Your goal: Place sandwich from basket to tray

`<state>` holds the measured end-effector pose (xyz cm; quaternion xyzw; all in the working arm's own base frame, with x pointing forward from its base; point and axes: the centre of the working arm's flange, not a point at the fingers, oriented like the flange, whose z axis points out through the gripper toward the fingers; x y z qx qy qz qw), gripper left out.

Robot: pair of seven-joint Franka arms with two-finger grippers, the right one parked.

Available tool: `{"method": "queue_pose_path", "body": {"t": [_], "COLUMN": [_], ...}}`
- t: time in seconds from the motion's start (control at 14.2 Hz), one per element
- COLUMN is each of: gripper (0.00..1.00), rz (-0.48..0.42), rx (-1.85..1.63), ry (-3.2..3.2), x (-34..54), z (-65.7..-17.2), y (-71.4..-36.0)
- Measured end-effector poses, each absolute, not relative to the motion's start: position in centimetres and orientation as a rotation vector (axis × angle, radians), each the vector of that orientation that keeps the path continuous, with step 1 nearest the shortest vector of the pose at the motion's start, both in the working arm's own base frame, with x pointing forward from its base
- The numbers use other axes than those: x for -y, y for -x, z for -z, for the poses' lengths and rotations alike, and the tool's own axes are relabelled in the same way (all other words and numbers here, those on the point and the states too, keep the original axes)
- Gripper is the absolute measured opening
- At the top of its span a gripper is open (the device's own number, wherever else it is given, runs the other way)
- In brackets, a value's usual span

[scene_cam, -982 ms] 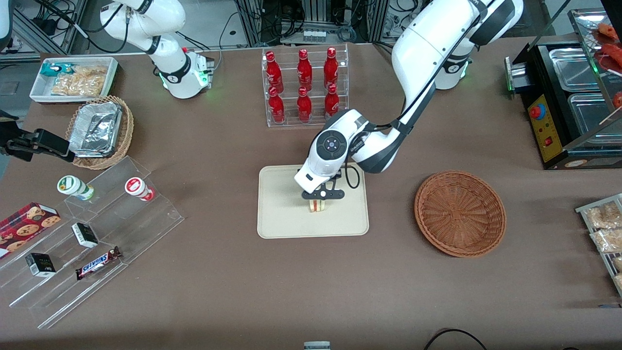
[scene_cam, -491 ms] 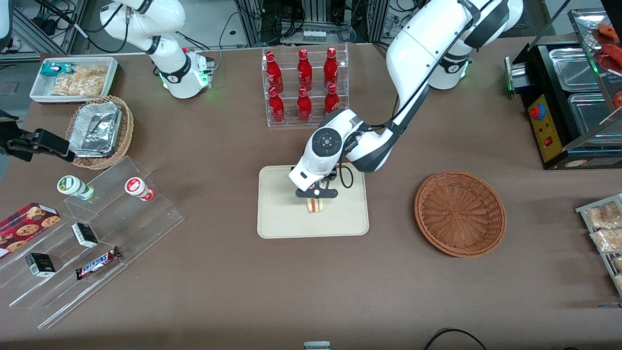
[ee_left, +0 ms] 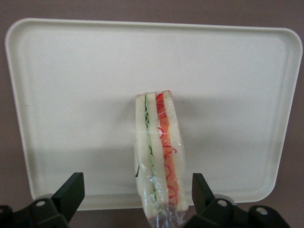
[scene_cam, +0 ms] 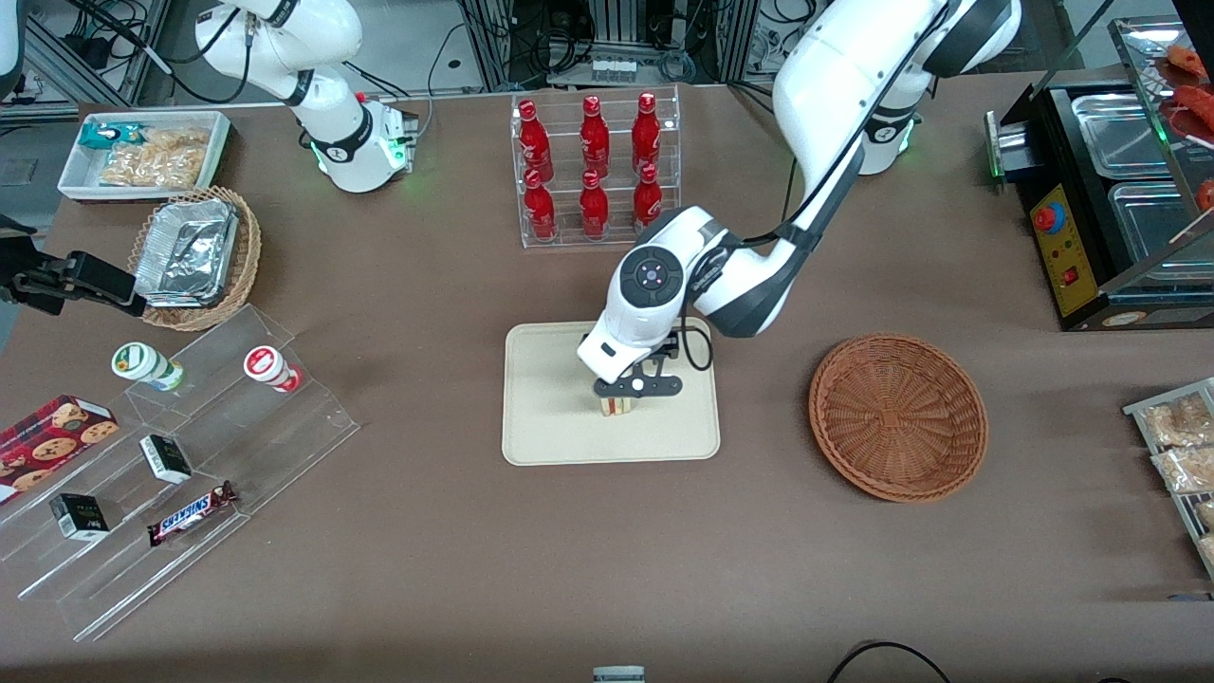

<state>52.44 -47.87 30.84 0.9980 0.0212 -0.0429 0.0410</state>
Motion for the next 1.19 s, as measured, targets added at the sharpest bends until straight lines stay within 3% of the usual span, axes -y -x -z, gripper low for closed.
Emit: {"method": "queue_pose_path", "body": {"t": [0.28, 0.7, 1.05, 1.19], "gripper": [1.0, 1.0, 1.0, 1.0], "rz": [0.176, 0.393, 0.533, 0.525], "rx": [-0.144, -0.186, -0.243, -0.247], "ry": [-3.125, -3.217, -3.229, -3.236], "x": [42.9, 25.8, 17.8, 15.2], "z": [-38.1, -49.6, -55.1, -57.3], "y": [-53.6, -55.8, -53.8, -52.5]}}
